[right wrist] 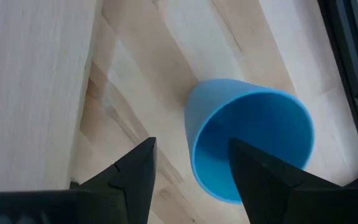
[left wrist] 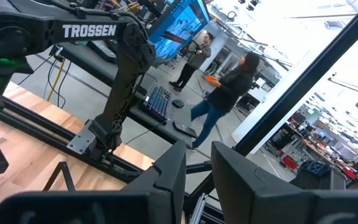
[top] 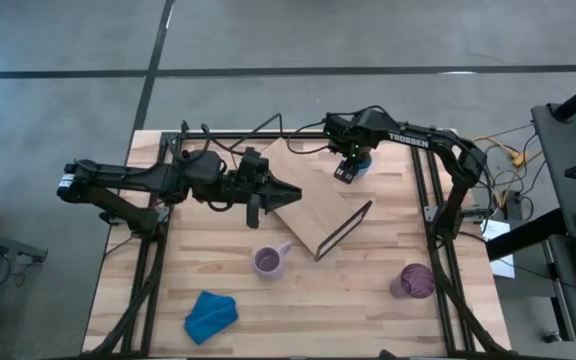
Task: Stack small to large cups/mugs on shelf
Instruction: Put the blue cup on the shelf
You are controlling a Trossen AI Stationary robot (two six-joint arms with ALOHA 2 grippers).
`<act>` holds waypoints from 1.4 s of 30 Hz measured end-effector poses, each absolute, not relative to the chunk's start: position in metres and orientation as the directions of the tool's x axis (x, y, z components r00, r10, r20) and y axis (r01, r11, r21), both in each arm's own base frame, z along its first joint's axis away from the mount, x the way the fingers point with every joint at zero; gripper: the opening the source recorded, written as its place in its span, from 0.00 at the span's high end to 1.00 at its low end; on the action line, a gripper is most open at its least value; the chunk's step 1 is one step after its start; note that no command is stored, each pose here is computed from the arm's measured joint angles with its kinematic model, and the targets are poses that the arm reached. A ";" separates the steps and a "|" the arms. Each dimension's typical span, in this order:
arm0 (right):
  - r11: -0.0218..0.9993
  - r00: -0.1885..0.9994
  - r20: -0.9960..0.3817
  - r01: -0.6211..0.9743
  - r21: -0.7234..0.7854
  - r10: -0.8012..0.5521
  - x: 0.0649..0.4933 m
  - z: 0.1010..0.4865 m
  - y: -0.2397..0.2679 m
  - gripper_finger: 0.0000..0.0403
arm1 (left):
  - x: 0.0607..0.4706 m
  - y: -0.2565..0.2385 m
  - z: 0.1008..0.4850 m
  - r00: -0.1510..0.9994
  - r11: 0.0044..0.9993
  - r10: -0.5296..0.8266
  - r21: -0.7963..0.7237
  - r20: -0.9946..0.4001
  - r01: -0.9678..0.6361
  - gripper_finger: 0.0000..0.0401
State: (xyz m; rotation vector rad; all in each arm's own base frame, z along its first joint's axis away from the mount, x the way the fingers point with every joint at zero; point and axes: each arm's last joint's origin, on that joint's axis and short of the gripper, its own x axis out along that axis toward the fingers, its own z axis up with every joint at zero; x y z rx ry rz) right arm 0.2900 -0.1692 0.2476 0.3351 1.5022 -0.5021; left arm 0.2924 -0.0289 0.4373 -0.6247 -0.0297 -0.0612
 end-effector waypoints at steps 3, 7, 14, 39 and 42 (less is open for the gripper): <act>0.853 0.001 -0.994 0.512 -0.096 -0.112 0.291 0.247 -0.170 0.52 | 0.292 -0.029 0.437 0.998 0.809 -0.048 -0.584 0.046 0.066 0.85; 0.848 0.006 -0.993 0.522 -0.095 -0.115 0.292 0.247 -0.170 0.52 | 0.292 -0.029 0.437 0.998 0.810 -0.048 -0.583 0.047 0.066 0.85; 0.845 0.004 -0.993 0.526 -0.095 -0.114 0.291 0.244 -0.170 0.54 | 0.292 -0.029 0.437 0.998 0.810 -0.048 -0.583 0.047 0.066 0.85; 0.823 0.016 -0.992 0.561 -0.092 -0.122 0.291 0.231 -0.170 0.73 | 0.292 -0.029 0.437 0.997 0.809 -0.069 -0.583 0.047 0.083 0.85; 0.821 0.018 -0.991 0.562 -0.099 -0.132 0.292 0.230 -0.170 0.79 | 0.292 -0.030 0.437 0.996 0.808 -0.072 -0.582 0.046 0.086 0.85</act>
